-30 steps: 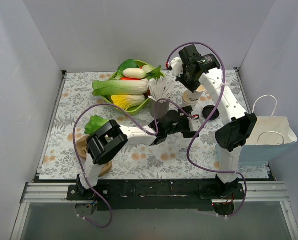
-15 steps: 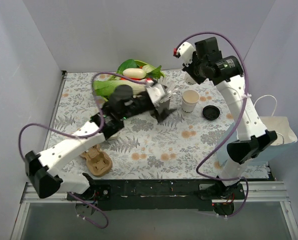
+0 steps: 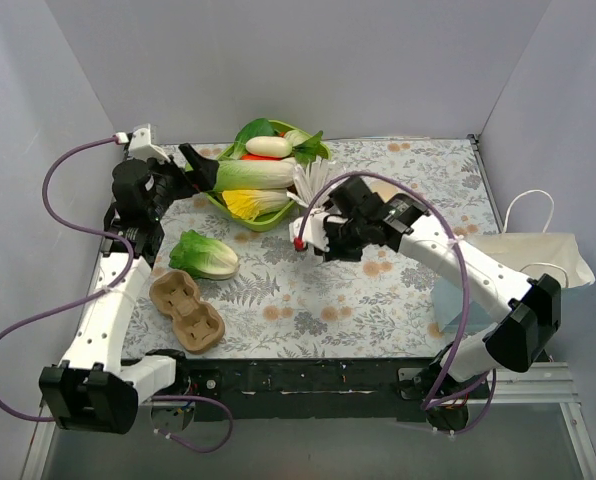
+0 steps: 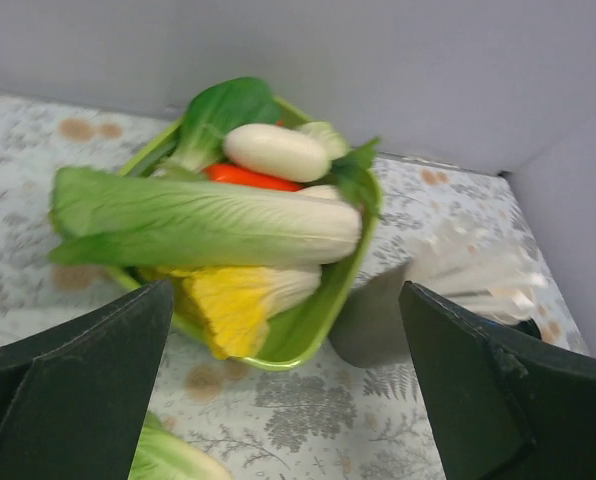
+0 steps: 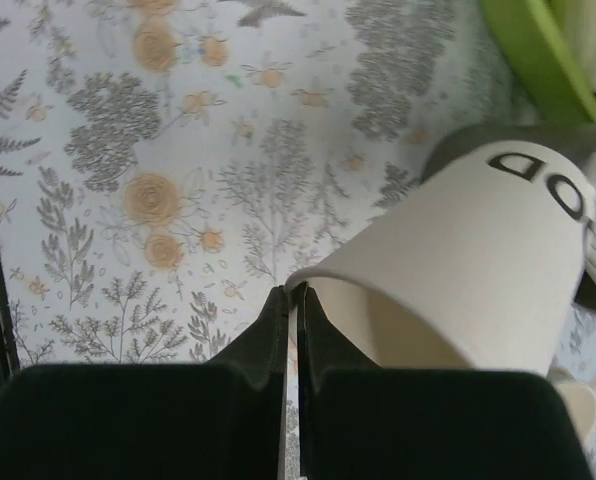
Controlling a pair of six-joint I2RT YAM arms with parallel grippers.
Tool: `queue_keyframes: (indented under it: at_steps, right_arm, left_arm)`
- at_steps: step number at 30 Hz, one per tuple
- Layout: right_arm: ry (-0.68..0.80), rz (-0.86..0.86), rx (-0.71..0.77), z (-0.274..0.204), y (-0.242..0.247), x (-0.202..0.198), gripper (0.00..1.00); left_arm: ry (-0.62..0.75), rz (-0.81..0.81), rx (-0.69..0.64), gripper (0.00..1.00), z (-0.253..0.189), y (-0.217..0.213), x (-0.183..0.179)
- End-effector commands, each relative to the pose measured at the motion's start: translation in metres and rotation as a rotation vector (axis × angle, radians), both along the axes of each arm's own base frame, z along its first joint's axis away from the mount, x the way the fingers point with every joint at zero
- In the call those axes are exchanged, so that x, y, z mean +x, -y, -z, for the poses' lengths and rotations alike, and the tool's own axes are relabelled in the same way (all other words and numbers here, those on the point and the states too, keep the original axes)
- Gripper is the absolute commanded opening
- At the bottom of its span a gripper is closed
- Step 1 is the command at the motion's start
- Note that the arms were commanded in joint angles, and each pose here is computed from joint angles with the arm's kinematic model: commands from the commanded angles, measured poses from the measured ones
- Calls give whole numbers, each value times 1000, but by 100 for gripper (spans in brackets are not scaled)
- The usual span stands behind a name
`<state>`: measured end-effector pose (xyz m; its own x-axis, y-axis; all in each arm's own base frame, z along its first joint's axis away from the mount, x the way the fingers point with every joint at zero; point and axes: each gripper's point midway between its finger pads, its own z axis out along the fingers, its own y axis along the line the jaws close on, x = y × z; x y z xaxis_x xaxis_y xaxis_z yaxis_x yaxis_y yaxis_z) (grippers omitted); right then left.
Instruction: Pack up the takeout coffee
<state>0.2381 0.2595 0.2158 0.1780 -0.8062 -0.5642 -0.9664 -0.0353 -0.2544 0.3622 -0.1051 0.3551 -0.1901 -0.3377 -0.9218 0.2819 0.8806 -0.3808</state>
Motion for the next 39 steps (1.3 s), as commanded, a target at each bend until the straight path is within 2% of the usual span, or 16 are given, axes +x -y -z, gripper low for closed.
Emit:
queue_keyframes:
  at_steps: [1, 2, 6, 11, 14, 19, 23, 24, 25, 27, 28, 30, 33, 35, 39]
  right_arm:
    - [32, -151, 0, 17, -25, -22, 1]
    - [29, -146, 2, 19, -28, -20, 1]
    - [70, -111, 9, 7, -40, -14, 1]
    - [288, 16, 51, -43, -38, 23, 1]
    - [359, 44, 12, -48, -27, 34, 1]
    - [289, 8, 5, -38, -22, 19, 1]
    - [299, 30, 32, -36, -18, 18, 1]
    - [301, 43, 40, -36, -16, 20, 9]
    - [282, 28, 84, -36, -23, 16, 36]
    - [269, 18, 100, -24, -23, 11, 55]
    - [291, 17, 141, -26, -30, 14, 74]
    - [283, 0, 158, -9, -32, 10, 87]
    - [291, 20, 227, 0, -48, 18, 88]
    - [297, 37, 288, 1, -65, 24, 86]
    - [262, 47, 305, 29, -91, 20, 80]
  left_arm:
    - [-10, -87, -80, 98, 3, -29, 14]
    - [17, -99, -34, 98, -1, -33, 14]
    - [46, -94, 15, 98, -14, -34, 11]
    - [95, -48, 66, 98, -25, -26, 6]
    - [105, -34, 95, 98, -21, -25, 10]
    - [84, -15, 94, 98, -8, -21, 24]
    - [61, 41, 107, 98, 6, -13, 25]
    - [59, 48, 109, 98, 9, -12, 24]
    - [59, 46, 112, 98, 11, -12, 22]
    - [43, 35, 116, 98, 19, -14, 20]
    - [45, 34, 120, 98, 19, -15, 17]
    - [42, 35, 134, 98, 23, -16, 14]
    - [53, 19, 147, 98, 23, -20, 9]
    - [51, 0, 144, 98, 23, -23, 8]
    - [26, -61, 102, 98, 24, -31, 4]
